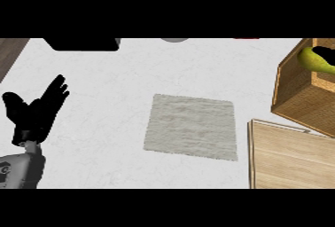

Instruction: Pick the pear from the placemat and place it in the basket

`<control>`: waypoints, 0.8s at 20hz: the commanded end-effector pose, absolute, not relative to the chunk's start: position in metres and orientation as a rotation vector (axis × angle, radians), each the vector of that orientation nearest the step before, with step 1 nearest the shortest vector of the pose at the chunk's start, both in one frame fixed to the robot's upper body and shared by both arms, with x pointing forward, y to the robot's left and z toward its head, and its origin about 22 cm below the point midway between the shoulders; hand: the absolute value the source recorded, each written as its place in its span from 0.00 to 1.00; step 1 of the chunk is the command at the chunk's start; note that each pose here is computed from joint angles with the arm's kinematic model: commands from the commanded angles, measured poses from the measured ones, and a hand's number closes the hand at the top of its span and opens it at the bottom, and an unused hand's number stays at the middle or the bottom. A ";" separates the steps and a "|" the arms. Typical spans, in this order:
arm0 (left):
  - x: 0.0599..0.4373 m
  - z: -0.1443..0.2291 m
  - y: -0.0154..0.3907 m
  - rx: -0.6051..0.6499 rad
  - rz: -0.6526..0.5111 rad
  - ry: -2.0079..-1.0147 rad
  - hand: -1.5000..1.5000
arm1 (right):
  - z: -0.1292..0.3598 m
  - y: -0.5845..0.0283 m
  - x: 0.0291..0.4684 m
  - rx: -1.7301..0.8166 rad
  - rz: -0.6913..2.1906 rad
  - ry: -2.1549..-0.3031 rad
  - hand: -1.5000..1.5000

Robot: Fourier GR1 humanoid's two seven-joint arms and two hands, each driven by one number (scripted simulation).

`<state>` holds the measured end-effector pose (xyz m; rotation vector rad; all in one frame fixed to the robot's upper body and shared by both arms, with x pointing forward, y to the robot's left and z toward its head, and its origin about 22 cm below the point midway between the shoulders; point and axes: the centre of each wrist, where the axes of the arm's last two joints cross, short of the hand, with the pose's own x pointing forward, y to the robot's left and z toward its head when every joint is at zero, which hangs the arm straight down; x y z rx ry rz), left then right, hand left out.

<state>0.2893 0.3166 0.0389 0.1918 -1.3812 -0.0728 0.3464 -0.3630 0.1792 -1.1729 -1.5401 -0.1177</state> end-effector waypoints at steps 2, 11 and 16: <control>0.289 0.036 0.315 0.196 -0.071 -1.369 0.50 | 0.184 -0.380 0.325 -1.089 -0.416 -1.582 0.00; 0.290 0.048 0.331 0.201 -0.053 -1.373 0.50 | 0.197 -0.492 0.224 -1.020 -0.590 -1.585 0.00; 0.283 0.037 0.324 0.198 -0.057 -1.374 0.50 | 0.182 -0.536 0.159 -0.939 -0.439 -1.539 0.00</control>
